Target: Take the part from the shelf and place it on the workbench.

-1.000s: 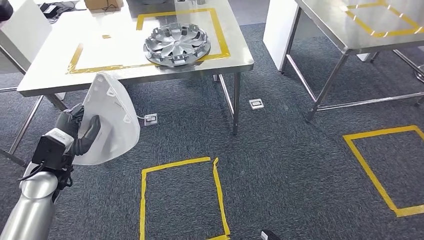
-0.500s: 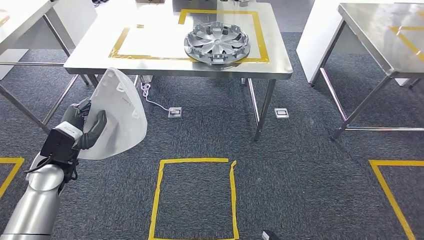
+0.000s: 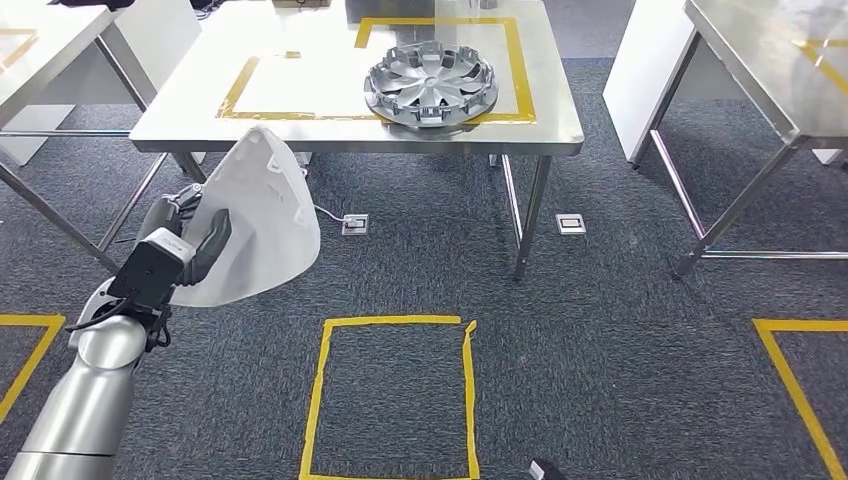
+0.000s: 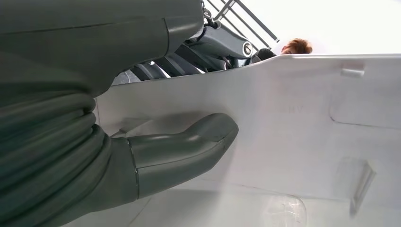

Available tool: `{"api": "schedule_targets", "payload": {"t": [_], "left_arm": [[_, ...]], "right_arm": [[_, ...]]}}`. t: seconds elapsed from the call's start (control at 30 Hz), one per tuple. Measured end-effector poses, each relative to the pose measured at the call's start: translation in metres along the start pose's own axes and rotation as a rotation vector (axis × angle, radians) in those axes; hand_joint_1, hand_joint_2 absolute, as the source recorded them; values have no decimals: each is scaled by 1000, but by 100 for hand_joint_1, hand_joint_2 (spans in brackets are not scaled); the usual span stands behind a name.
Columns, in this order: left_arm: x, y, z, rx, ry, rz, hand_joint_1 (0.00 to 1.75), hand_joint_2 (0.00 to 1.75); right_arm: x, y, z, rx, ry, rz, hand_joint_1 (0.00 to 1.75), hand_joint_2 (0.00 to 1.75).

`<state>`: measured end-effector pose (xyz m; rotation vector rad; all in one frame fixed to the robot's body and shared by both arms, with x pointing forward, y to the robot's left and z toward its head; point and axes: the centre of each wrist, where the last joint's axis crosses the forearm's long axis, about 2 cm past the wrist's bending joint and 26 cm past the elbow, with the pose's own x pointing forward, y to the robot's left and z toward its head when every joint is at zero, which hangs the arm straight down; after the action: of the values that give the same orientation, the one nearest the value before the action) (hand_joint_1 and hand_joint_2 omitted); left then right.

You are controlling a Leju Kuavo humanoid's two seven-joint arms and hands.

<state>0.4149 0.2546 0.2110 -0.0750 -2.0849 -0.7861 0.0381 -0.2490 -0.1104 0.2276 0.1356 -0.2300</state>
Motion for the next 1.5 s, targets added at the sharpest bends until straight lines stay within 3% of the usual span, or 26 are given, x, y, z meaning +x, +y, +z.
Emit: {"api": "schedule_targets", "payload": {"t": [0.4, 1.27, 1.5], "left_arm": [[13, -8, -23, -22, -40, 4, 175, 175], [9, -7, -16, -22, -27, -3, 175, 175], [3, -19, -1, -18, 2, -14, 175, 175]], "right_arm": [[0, 1, 0, 7, -2, -21, 0, 0], [-4, 4, -1, 8, 14, -10, 0, 0], [-8, 2, -2, 3, 33, 11, 0, 0]]}}
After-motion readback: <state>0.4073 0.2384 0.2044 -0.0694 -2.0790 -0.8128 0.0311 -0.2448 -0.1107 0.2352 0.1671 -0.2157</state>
